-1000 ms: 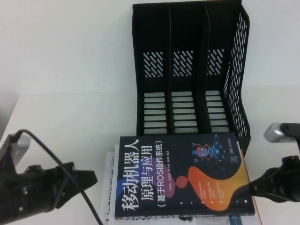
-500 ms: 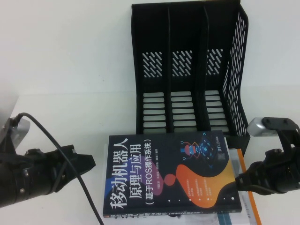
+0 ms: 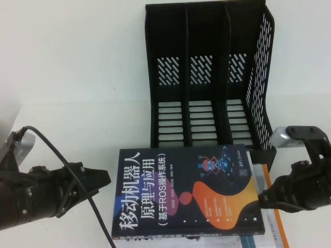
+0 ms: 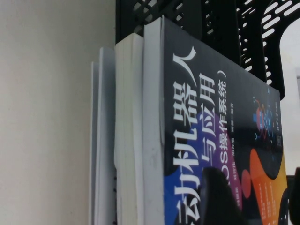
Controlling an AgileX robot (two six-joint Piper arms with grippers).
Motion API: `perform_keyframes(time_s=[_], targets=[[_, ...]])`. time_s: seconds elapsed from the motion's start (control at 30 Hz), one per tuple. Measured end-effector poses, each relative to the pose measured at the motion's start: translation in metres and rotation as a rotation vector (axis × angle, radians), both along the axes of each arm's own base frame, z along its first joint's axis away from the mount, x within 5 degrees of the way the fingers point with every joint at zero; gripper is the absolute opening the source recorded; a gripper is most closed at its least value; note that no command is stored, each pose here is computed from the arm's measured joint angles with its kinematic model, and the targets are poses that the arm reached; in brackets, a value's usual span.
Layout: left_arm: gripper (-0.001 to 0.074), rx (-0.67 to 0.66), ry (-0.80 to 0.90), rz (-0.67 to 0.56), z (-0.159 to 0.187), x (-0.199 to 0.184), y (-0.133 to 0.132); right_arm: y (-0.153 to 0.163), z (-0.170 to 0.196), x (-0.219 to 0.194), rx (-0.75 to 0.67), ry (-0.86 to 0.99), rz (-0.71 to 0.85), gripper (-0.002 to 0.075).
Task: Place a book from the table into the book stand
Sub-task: Push book with right arm
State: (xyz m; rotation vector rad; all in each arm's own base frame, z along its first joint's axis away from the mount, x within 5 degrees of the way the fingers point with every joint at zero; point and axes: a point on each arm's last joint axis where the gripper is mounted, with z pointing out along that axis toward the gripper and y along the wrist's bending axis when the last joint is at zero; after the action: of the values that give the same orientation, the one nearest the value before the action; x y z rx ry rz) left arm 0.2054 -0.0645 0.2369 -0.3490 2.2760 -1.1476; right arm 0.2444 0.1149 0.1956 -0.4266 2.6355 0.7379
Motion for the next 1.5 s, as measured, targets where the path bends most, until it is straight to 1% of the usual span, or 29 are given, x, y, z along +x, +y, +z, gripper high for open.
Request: perform_keyframes(time_s=[0.17, 0.57, 0.73, 0.83, 0.97, 1.17, 1.3, 1.5], targets=[[0.0307, -0.002, 0.001, -0.002, 0.000, 0.000, 0.000, 0.002, 0.004, 0.001, 0.010, 0.005, 0.019, 0.0005], [0.0309, 0.016, 0.001, 0.013, -0.001, 0.001, 0.003, 0.002, 0.004, 0.002, 0.006, -0.008, 0.008, 0.0005], [0.0309, -0.041, 0.049, 0.014, -0.006, 0.005, 0.016, 0.003, 0.008, 0.005, 0.012, -0.024, 0.007, 0.0005], [0.0310, -0.081, 0.070, 0.020, -0.009, 0.009, 0.029, 0.004, 0.010, 0.007, 0.016, -0.030, 0.006, 0.0005], [0.0310, -0.131, 0.089, -0.006, -0.015, 0.010, 0.039, 0.004, 0.011, 0.007, 0.017, -0.034, 0.006, 0.0005], [0.0310, -0.155, 0.103, -0.051, -0.022, 0.013, 0.040, 0.005, 0.007, 0.009, 0.015, -0.019, 0.005, 0.0005], [0.0310, -0.150, 0.095, -0.058, -0.024, 0.014, 0.040, 0.006, -0.003, 0.011, 0.009, 0.019, 0.005, 0.0005], [0.0310, -0.143, 0.078, -0.065, -0.023, 0.014, 0.040, 0.008, -0.003, 0.013, 0.020, 0.027, 0.006, 0.0005]])
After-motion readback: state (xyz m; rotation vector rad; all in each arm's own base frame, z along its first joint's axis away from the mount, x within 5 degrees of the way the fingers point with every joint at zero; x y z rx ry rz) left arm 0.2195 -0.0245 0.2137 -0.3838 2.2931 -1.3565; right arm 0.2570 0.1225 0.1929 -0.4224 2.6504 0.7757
